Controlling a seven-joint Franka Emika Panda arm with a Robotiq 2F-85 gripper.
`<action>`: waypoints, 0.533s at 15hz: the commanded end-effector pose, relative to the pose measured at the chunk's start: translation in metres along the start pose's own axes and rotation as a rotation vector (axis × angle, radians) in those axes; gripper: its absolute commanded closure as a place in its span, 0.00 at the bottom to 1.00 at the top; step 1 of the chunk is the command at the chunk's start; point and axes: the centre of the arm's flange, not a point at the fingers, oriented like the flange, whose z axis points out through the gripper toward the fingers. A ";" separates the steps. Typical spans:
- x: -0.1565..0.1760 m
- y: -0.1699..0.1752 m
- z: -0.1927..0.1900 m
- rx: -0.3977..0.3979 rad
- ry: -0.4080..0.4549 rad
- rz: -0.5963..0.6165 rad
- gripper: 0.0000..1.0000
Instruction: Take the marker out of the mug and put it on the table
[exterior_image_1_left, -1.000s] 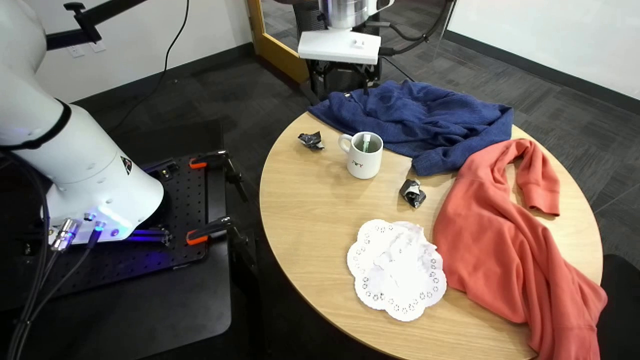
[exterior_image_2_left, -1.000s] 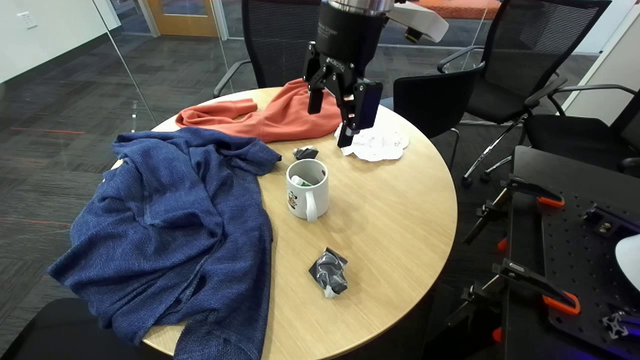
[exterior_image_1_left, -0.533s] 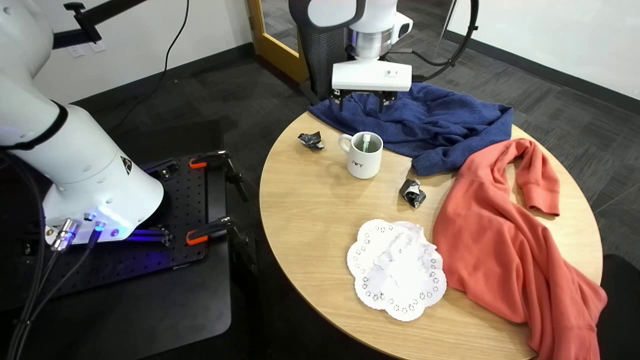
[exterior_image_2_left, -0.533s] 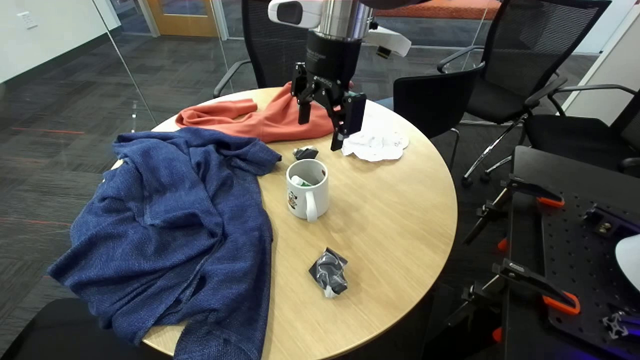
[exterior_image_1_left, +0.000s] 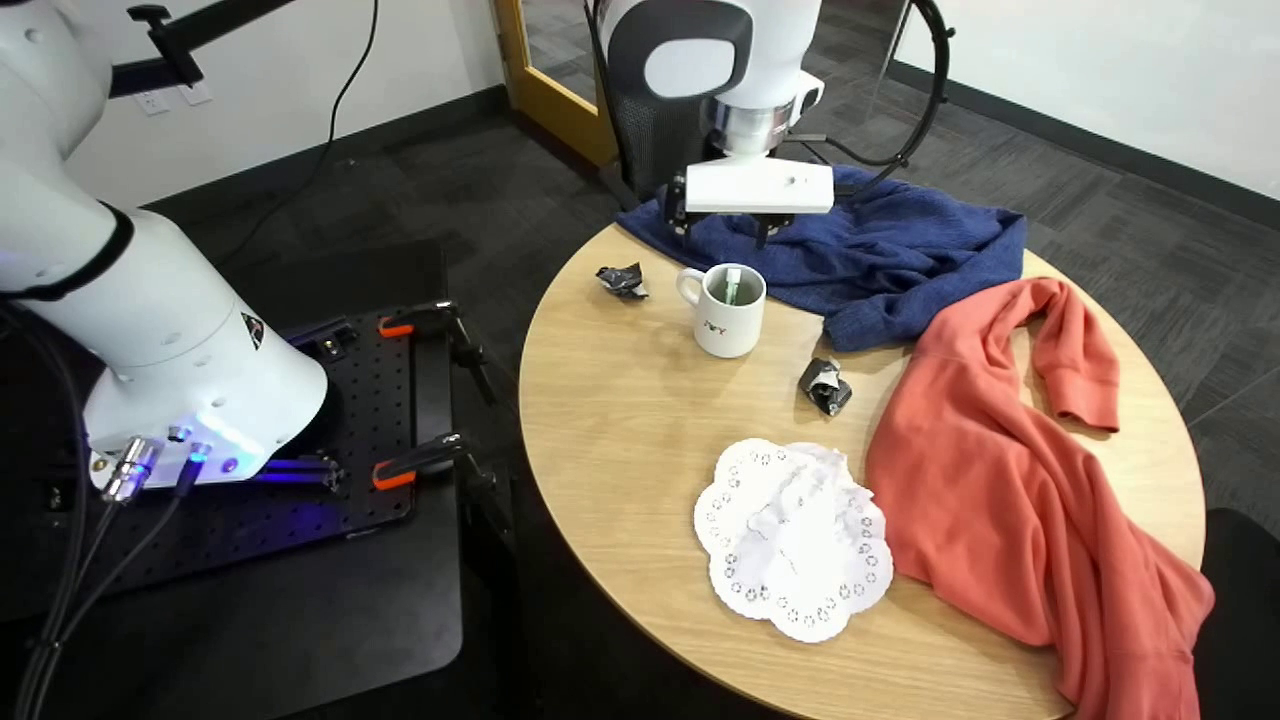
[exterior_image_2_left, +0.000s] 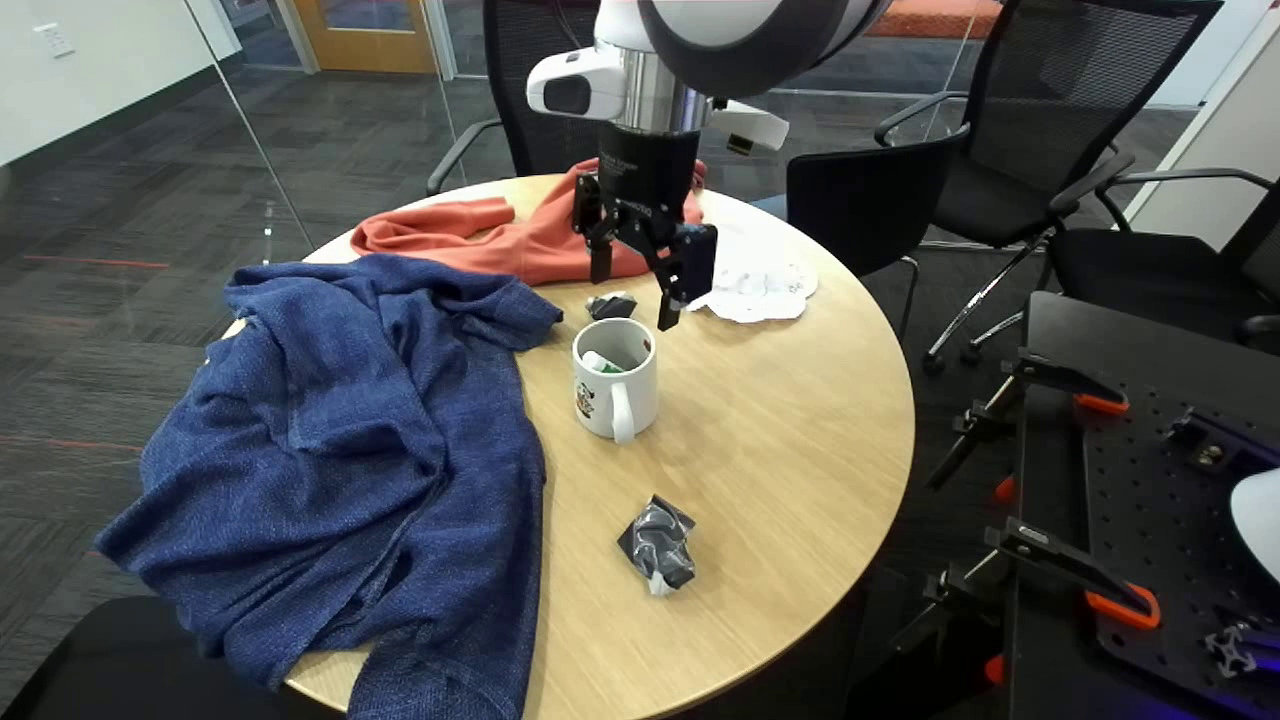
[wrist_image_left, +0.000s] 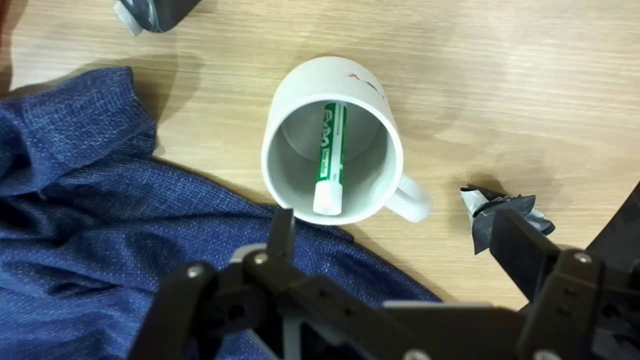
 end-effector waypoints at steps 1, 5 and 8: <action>0.002 0.010 0.009 -0.026 -0.011 -0.016 0.05; 0.002 0.016 0.018 -0.033 -0.019 -0.017 0.35; 0.004 0.022 0.024 -0.033 -0.019 -0.015 0.53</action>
